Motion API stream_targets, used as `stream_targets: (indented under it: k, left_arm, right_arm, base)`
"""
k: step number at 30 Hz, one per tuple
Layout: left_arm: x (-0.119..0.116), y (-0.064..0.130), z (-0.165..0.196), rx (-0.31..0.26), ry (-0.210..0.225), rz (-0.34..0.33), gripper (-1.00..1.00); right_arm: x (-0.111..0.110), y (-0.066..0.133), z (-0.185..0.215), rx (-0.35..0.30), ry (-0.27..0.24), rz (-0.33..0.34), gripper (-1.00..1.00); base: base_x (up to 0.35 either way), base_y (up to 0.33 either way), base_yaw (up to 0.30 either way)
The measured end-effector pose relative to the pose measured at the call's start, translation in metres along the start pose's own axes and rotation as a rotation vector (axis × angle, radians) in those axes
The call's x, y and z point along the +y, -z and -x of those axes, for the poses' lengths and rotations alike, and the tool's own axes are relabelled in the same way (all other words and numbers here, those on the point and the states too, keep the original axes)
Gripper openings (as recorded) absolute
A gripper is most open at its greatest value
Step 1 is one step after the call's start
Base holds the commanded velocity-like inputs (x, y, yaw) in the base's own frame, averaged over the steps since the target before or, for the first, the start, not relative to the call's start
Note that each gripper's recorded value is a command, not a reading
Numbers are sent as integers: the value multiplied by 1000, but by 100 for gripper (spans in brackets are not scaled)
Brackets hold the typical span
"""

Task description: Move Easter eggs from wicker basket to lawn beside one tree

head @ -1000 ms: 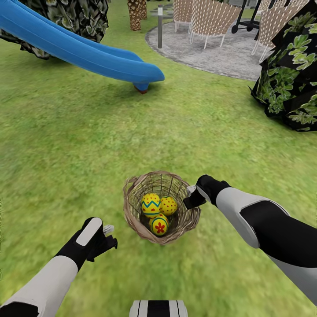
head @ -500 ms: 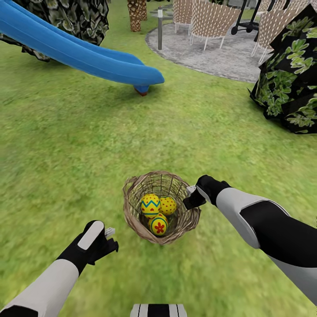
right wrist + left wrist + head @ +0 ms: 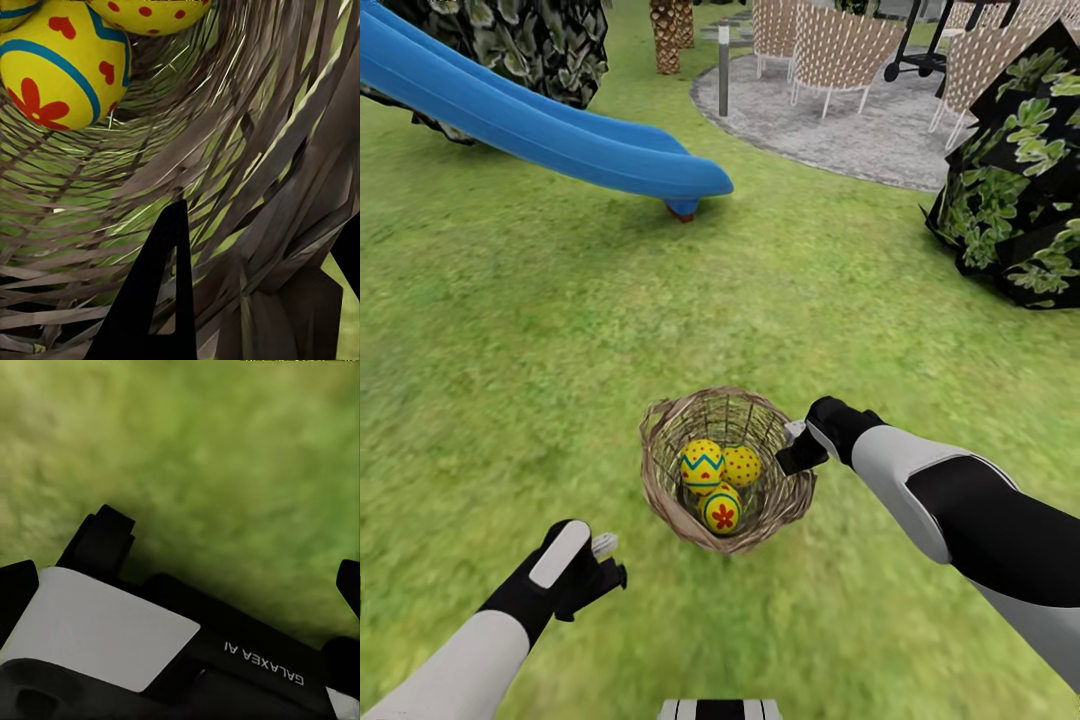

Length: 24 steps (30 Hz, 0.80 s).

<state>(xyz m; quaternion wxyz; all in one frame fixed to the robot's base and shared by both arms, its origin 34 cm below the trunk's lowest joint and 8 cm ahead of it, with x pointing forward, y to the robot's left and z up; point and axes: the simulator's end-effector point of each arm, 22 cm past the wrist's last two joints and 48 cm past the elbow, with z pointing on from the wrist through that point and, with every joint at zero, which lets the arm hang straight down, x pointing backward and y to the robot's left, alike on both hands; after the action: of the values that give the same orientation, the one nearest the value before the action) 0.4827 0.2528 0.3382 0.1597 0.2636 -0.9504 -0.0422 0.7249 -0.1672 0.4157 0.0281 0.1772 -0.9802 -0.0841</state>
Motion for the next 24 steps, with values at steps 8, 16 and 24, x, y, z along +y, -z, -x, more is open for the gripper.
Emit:
stream_targets:
  k: [8,16,24]
  left_arm:
    - [-1,11,-2,-39,67,-2,100]
    - [23,5,-20,-31,108,69,100]
    - [40,-16,-39,-88,119,93,100]
  right_arm:
    - [-3,18,-11,63,-15,-15,-100]
    - [-15,37,-27,127,-58,-26,-100]
    - [-52,78,-23,143,-115,-76,-100]
  base:
    - [0,0,0]
    - [0,0,0]
    - [0,0,0]
